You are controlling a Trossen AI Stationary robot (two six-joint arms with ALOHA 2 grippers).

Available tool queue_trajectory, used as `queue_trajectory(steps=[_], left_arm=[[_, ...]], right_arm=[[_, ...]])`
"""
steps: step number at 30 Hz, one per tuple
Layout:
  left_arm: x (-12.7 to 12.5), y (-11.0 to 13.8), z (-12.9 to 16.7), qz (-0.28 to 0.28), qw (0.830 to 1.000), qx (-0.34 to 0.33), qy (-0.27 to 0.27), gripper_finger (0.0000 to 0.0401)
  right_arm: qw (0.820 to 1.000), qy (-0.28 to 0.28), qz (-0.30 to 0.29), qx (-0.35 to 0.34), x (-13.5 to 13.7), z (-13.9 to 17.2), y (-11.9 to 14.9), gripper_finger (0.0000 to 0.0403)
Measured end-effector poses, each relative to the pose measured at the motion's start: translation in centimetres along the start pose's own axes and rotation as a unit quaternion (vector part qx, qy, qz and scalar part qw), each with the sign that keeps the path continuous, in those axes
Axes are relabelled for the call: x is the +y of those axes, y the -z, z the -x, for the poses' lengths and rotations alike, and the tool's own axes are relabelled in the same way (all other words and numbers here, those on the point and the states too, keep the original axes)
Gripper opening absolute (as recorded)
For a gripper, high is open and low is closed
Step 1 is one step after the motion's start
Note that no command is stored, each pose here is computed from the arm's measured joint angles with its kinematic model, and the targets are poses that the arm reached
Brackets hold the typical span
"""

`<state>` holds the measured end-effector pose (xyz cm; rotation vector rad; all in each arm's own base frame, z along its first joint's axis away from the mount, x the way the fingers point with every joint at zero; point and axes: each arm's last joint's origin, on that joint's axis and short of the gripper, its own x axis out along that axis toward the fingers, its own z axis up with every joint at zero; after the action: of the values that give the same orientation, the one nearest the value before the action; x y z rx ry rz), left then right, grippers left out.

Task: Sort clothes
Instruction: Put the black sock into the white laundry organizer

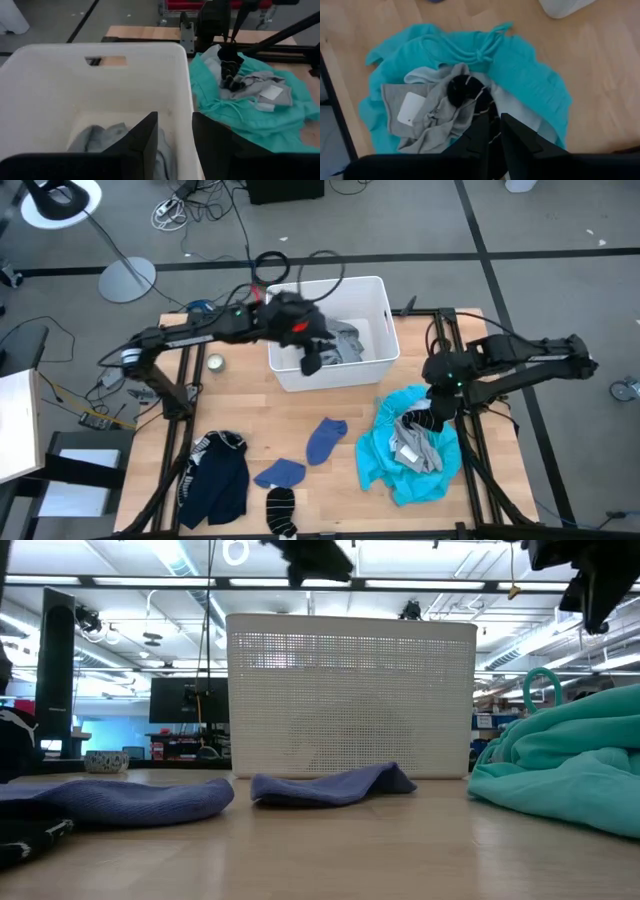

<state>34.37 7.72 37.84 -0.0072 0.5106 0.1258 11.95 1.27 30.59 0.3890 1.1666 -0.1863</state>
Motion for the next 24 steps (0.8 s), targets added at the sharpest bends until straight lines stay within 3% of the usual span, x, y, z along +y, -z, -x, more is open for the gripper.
queue_trajectory(steps=[6,13,24], left_arm=[[-2.6,3.4,3.9,0.019,0.999,-0.038,-0.005,0.0126],[-6.0,6.5,7.5,0.024,0.997,-0.057,-0.04,0.0126],[-8.3,10.7,6.7,0.058,0.997,-0.043,-0.025,0.0126]], right_arm=[[1.0,0.003,-0.002,0.009,1.4,-1.7,0.5,0.005],[0.999,0.001,0.049,0.021,3.2,-5.8,1.2,0.0049],[0.995,0.07,0.065,0.023,3.2,-8.9,1.5,0.0097]])
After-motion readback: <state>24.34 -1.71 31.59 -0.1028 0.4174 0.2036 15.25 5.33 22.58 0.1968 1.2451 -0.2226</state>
